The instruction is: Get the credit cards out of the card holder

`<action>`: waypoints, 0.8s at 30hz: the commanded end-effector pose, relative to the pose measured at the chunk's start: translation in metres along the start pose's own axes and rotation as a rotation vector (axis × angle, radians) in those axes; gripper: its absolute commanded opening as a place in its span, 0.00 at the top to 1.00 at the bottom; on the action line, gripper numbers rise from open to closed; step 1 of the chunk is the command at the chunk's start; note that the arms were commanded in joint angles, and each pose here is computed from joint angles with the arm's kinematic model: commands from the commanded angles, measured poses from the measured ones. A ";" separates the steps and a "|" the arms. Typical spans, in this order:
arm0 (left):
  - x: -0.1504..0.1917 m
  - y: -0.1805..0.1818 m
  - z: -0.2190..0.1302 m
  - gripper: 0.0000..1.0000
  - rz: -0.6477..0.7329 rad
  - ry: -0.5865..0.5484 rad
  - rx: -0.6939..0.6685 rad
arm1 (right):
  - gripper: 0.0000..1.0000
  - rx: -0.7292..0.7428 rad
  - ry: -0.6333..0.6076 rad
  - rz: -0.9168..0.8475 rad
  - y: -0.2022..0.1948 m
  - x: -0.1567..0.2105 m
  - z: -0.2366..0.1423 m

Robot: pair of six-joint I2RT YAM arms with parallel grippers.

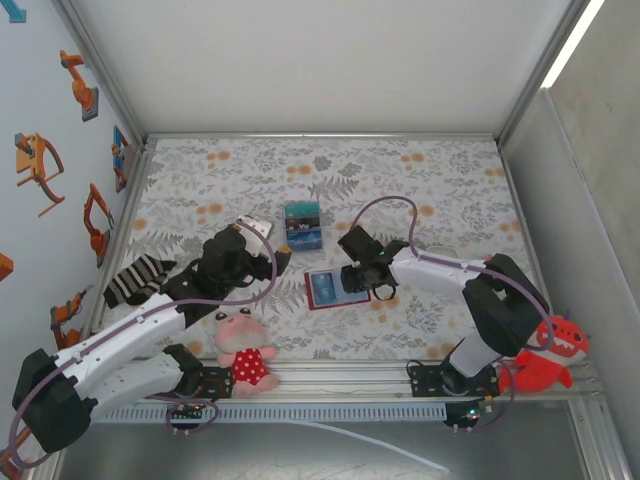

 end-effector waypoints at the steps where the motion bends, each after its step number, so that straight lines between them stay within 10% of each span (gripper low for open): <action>1: -0.010 -0.002 -0.001 0.03 0.047 -0.036 -0.003 | 0.60 0.047 -0.031 0.007 -0.013 0.000 -0.019; 24: 0.062 -0.060 0.050 0.03 0.295 0.079 0.227 | 0.74 -0.266 0.011 0.193 0.035 -0.018 -0.028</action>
Point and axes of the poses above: each hand's point on the last joint's axis, 136 mm out from that joint toward the fingers, its own z axis out along the fingers, its own y axis along the line the jaws close on, x = y × z, the point moved 2 cm from there along -z, back along the fingers
